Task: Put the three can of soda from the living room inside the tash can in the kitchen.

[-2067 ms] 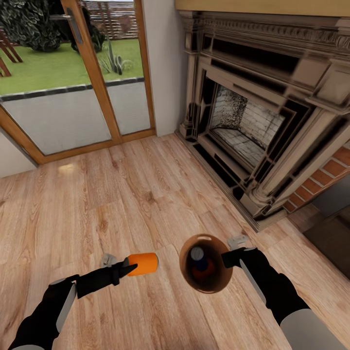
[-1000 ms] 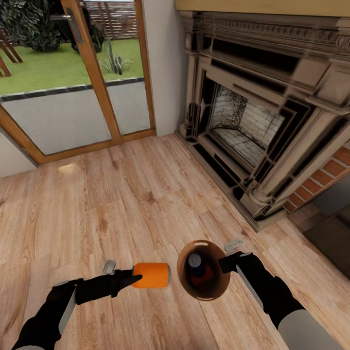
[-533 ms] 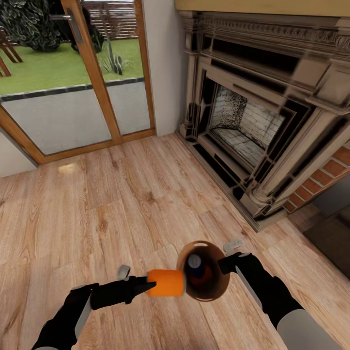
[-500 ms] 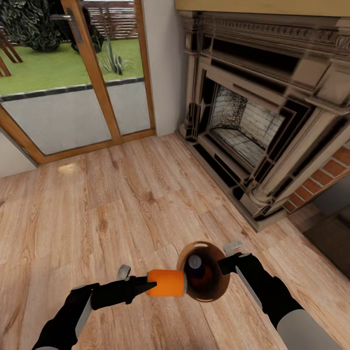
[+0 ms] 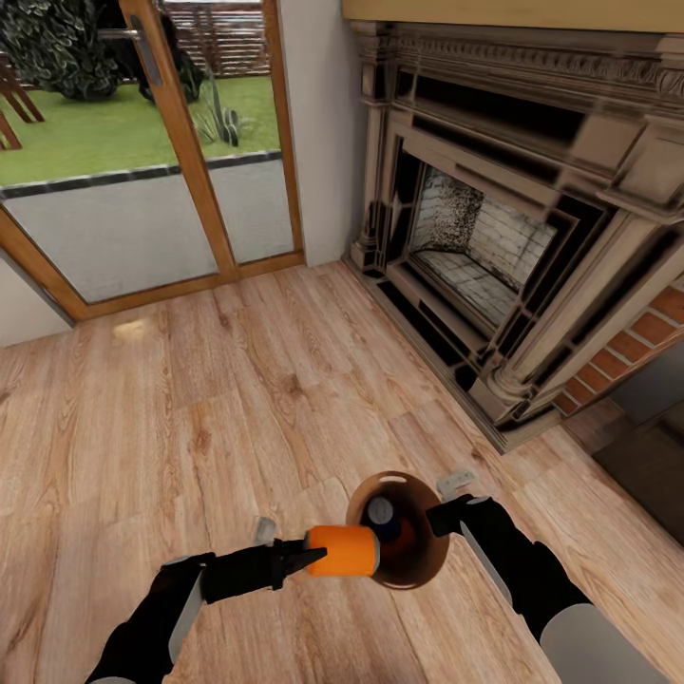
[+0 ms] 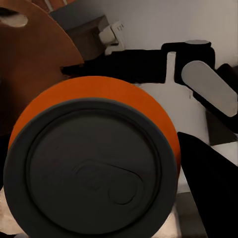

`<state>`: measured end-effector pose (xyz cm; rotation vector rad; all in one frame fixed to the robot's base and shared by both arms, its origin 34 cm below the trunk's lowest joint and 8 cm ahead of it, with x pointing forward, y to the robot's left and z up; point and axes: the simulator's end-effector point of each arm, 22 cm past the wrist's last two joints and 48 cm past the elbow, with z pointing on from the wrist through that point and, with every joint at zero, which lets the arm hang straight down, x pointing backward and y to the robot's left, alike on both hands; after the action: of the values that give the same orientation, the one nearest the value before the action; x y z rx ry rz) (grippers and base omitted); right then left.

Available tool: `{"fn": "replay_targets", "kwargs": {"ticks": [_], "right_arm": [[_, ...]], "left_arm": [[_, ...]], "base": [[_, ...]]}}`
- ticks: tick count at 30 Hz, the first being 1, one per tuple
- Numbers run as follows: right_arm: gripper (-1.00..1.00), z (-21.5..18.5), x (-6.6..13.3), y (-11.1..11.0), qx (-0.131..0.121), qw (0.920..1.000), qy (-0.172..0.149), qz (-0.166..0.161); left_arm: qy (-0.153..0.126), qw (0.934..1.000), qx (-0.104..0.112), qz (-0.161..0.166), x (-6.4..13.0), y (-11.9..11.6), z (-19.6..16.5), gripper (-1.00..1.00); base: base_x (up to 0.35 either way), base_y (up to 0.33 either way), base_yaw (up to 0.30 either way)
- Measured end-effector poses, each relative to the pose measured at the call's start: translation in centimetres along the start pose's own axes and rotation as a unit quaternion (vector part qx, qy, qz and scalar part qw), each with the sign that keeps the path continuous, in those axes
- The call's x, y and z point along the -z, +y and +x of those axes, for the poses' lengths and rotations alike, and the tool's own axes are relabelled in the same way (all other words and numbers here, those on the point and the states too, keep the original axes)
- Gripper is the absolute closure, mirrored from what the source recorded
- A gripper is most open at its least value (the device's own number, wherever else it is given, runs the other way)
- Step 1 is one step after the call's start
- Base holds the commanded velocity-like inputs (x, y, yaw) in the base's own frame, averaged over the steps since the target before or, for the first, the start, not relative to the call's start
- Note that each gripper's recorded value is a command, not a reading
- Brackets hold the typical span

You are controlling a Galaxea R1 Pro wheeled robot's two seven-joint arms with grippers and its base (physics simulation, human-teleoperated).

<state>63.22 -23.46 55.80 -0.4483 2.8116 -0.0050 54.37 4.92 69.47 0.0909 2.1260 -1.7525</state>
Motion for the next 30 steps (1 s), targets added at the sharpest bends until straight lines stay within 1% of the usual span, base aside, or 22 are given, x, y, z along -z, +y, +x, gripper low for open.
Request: {"fn": "replay_targets", "kwargs": {"ticks": [3, 6, 8, 9, 11, 13, 16, 19, 22, 28, 29, 30], "right_arm": [[1.00, 0.0, 0.0, 0.0, 0.001, 1.0000, 0.000, 0.001], [1.00, -0.1, 0.0, 0.0, 0.000, 1.0000, -0.001, 0.000], [1.00, 0.0, -0.1, 0.3, 0.000, 1.0000, 0.002, 0.001], [1.00, 0.3, -0.3, 0.3, -0.001, 1.0000, 0.007, 0.002], [1.00, 0.4, -0.5, 0.0, 0.009, 0.9997, 0.011, 0.018], [1.00, 0.4, -0.6, 0.0, 0.013, 0.9996, 0.012, 0.023], [1.00, 0.1, -0.6, 0.5, 0.008, 0.9998, 0.011, 0.017], [1.00, 0.0, -0.6, 0.6, 0.011, 0.9997, 0.010, 0.020], [1.00, -0.1, -0.6, 0.8, 0.010, 0.9998, 0.009, 0.018], [1.00, -0.2, -0.6, 0.9, 0.011, 0.9997, 0.009, 0.018], [1.00, -0.2, -0.6, 0.9, 0.010, 0.9998, 0.009, 0.018], [1.00, -0.2, -0.6, 0.9, 0.010, 0.9998, 0.009, 0.017]], "left_arm": [[0.004, 0.9999, 0.001, -0.010, -1.4, 0.1, 0.4, 1.00], [0.002, 0.9998, 0.002, -0.019, -2.2, 0.3, 0.4, 1.00], [0.001, 0.9996, 0.004, -0.027, -3.2, 0.4, 0.6, 1.00], [0.002, 0.9996, 0.004, -0.028, -3.5, 0.3, 0.6, 1.00], [0.008, 0.9996, 0.002, -0.027, -4.0, 0.1, 0.9, 1.00], [0.011, 0.9996, 0.001, -0.026, -4.2, 0.0, 1.0, 1.00], [0.011, 0.9995, -0.005, -0.029, -4.4, 0.0, 0.8, 1.00], [0.009, 0.9989, -0.011, -0.044, -4.3, 0.5, 0.4, 1.00], [0.006, 0.9970, -0.017, -0.075, -4.3, 1.6, 0.0, 1.00], [0.004, 0.9967, -0.016, -0.080, -5.1, 1.6, 0.0, 1.00], [0.004, 0.9965, -0.015, -0.082, -5.1, 1.7, 0.0, 1.00], [0.004, 0.9956, -0.015, -0.092, -5.3, 2.0, 0.0, 1.00]], "base": [[0.000, 0.000, 0.000], [0.000, 0.000, 0.000], [0.000, 0.000, 0.000], [0.000, 0.000, 0.000], [0.000, 0.000, 0.000], [0.000, 0.000, 0.000], [0.000, 0.000, 0.000], [0.000, 0.000, 0.000], [0.000, 0.000, 0.000], [0.000, 0.000, 0.000], [0.000, 0.000, 0.000], [0.000, 0.000, 0.000]]}}
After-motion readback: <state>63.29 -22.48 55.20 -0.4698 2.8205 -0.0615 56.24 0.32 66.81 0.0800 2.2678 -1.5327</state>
